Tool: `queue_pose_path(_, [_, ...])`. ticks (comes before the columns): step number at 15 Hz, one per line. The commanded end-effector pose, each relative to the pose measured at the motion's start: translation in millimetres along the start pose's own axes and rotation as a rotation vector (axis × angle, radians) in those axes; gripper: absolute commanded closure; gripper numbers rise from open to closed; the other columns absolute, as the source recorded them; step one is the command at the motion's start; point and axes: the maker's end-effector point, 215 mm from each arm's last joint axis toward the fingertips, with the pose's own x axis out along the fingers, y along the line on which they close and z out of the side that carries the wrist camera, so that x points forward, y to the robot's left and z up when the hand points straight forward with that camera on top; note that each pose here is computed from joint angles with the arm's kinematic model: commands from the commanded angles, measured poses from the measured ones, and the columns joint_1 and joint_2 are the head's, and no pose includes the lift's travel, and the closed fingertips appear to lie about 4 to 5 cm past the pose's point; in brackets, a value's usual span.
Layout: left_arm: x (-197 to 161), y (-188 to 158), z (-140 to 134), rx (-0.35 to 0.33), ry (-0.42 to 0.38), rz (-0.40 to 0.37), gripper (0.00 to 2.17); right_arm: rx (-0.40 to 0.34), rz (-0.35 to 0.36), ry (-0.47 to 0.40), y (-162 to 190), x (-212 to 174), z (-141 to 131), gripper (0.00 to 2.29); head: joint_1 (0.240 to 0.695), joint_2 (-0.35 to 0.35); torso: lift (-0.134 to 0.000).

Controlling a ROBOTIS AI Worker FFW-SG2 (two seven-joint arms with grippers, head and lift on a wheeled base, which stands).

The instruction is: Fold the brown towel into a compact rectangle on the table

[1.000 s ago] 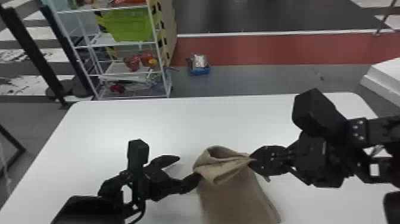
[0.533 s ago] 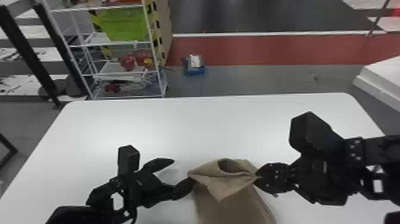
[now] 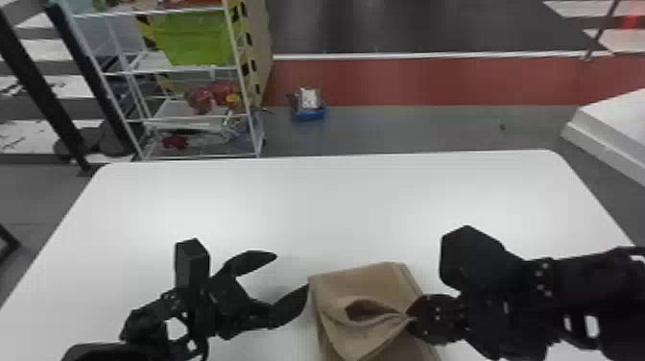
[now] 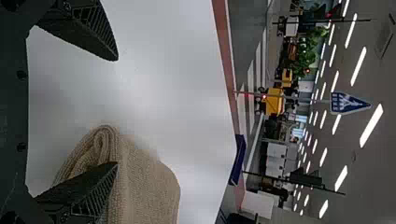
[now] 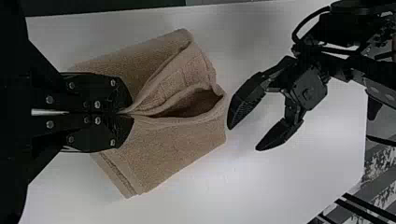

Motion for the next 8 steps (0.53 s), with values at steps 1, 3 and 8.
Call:
queue_pose_path(1, [1.8, -2.8, 4.6, 0.021, -0.012, -0.004, 0.09, -0.006, 0.029, 0.034, 12.8, 14.0, -8.0, 1.18, 0.695, 0.064, -0.123])
queue_pose_path(3, [2.2, -4.3, 4.8, 0.025, -0.011, -0.010, 0.09, -0.004, 0.045, 0.047, 18.9, 22.2, -11.2, 1.18, 0.695, 0.065, -0.123])
queue_pose_path(8, [2.2, -5.9, 4.8, 0.025, -0.011, -0.017, 0.09, -0.001, 0.052, 0.047, 21.8, 25.6, -9.9, 1.18, 0.695, 0.071, -0.123])
